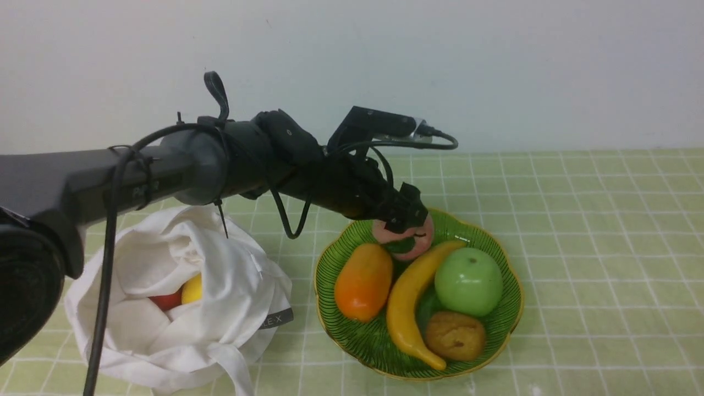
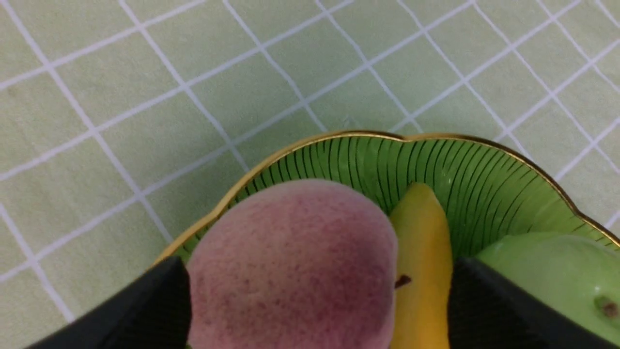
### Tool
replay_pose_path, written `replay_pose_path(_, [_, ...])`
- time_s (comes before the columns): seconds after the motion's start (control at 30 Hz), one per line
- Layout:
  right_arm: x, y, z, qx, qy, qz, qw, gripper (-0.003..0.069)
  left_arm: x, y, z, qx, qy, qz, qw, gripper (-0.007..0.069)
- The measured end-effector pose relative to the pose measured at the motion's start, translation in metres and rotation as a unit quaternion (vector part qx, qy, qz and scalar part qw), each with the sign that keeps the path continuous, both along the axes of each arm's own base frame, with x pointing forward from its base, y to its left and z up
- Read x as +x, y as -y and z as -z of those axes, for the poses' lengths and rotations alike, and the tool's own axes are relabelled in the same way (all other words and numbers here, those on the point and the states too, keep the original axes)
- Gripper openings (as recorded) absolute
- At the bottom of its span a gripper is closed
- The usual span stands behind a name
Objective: Take the fruit out of the bag on the green coffee tablecloth and place them on the plate.
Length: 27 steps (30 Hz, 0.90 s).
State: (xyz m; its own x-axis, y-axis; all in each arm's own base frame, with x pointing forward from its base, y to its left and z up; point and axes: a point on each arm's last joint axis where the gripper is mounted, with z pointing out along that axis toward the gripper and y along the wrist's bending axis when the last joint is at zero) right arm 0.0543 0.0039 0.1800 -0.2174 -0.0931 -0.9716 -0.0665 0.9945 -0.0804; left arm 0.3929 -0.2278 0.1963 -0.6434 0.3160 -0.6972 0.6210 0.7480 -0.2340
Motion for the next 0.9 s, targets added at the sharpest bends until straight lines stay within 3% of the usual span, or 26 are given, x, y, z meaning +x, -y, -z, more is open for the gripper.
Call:
replay_pose_path(0.17, [0.0, 0.0, 0.0, 0.0, 0.0, 0.0, 1.0, -0.0014, -0.006, -0.003, -0.026, -0.001, 0.025, 0.014, 1.0, 0.0664])
replay_pose_path(0.23, [0.0, 0.0, 0.0, 0.0, 0.0, 0.0, 1.0, -0.0014, -0.016, -0.007, -0.051, 0.006, 0.046, 0.033, 0.998, 0.0599])
replay_pose_path(0.33, [0.0, 0.0, 0.0, 0.0, 0.0, 0.0, 1.0, -0.0014, -0.039, -0.018, -0.097, 0.011, 0.059, 0.047, 0.997, 0.0424])
replay_pose_path(0.37, [0.0, 0.0, 0.0, 0.0, 0.0, 0.0, 1.0, -0.0014, -0.055, -0.026, -0.121, 0.017, 0.058, 0.047, 0.997, 0.025])
replay_pose_path(0.4, [0.0, 0.0, 0.0, 0.0, 0.0, 0.0, 1.0, -0.0014, -0.056, -0.027, -0.125, 0.013, 0.059, 0.043, 0.997, 0.025])
replay_pose_path(0.47, [0.0, 0.0, 0.0, 0.0, 0.0, 0.0, 1.0, -0.0014, -0.092, -0.05, -0.168, 0.03, 0.079, 0.027, 0.996, 0.0048])
replay_pose_path(0.67, [0.0, 0.0, 0.0, 0.0, 0.0, 0.0, 1.0, -0.0014, -0.168, -0.097, -0.221, 0.003, 0.154, -0.035, 0.987, -0.0007])
replay_pose_path(0.83, [0.0, 0.0, 0.0, 0.0, 0.0, 0.0, 1.0, -0.0015, -0.219, -0.126, -0.227, -0.047, 0.217, -0.071, 0.973, -0.0008])
replay_pose_path(0.9, [0.0, 0.0, 0.0, 0.0, 0.0, 0.0, 1.0, -0.0014, -0.254, -0.146, -0.227, -0.082, 0.267, -0.087, 0.956, -0.0008])
